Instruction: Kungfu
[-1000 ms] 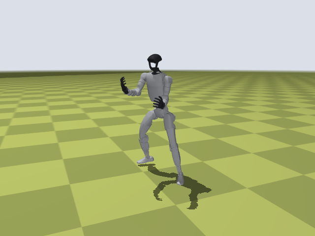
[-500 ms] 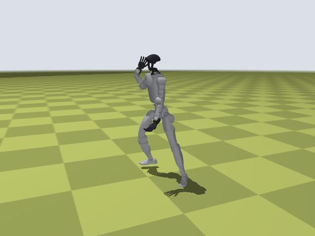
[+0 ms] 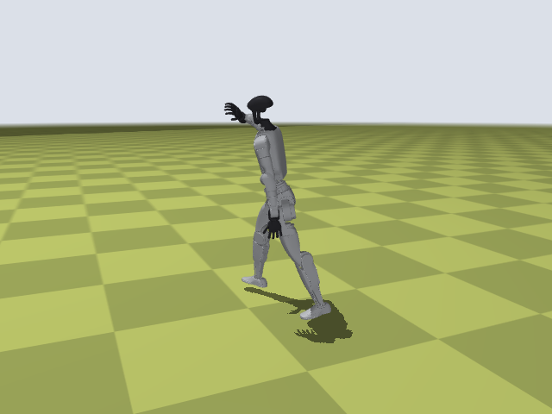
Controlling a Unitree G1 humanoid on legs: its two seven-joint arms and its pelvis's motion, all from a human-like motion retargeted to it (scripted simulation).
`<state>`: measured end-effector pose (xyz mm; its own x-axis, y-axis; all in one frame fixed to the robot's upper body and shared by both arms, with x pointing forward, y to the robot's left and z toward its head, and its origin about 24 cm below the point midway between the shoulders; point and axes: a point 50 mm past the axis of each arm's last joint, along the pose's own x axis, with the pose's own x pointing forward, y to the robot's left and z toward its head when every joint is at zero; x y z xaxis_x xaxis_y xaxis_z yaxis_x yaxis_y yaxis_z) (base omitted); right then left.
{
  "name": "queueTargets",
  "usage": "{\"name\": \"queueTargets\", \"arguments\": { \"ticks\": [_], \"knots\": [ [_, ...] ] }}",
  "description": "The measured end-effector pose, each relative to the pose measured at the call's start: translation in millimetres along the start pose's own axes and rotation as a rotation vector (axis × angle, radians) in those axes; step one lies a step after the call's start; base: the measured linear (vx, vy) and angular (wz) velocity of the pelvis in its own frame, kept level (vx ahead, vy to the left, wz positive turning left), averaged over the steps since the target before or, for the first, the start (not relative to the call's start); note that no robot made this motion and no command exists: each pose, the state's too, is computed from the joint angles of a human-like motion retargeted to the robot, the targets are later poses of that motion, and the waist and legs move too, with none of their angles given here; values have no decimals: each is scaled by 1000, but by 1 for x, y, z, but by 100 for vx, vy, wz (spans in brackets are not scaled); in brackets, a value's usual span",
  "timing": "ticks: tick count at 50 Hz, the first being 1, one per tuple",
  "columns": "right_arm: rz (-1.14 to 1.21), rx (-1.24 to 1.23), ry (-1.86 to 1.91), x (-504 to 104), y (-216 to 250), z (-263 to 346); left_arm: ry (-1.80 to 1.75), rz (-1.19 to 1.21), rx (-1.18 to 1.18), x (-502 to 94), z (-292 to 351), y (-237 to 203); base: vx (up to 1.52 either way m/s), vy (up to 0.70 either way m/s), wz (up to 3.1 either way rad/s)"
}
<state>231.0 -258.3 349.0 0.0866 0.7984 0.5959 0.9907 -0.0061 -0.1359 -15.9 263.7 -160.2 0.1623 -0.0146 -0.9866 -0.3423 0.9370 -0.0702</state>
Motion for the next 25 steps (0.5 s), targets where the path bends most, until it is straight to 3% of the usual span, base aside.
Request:
{"name": "queueTargets", "arguments": {
  "ticks": [8, 13, 25],
  "knots": [
    [145, -33, -349, 36, -10, -20, 120, 131, 161, -12, -18, 27, 18, -42, 0],
    [70, -47, -407, 51, -13, -13, 140, 130, 179, -12, -14, 28, 39, -59, -33],
    [-8, 34, -460, 64, 11, 11, -182, 64, 481, 11, 75, -30, 40, -39, -137]
  ]
}}
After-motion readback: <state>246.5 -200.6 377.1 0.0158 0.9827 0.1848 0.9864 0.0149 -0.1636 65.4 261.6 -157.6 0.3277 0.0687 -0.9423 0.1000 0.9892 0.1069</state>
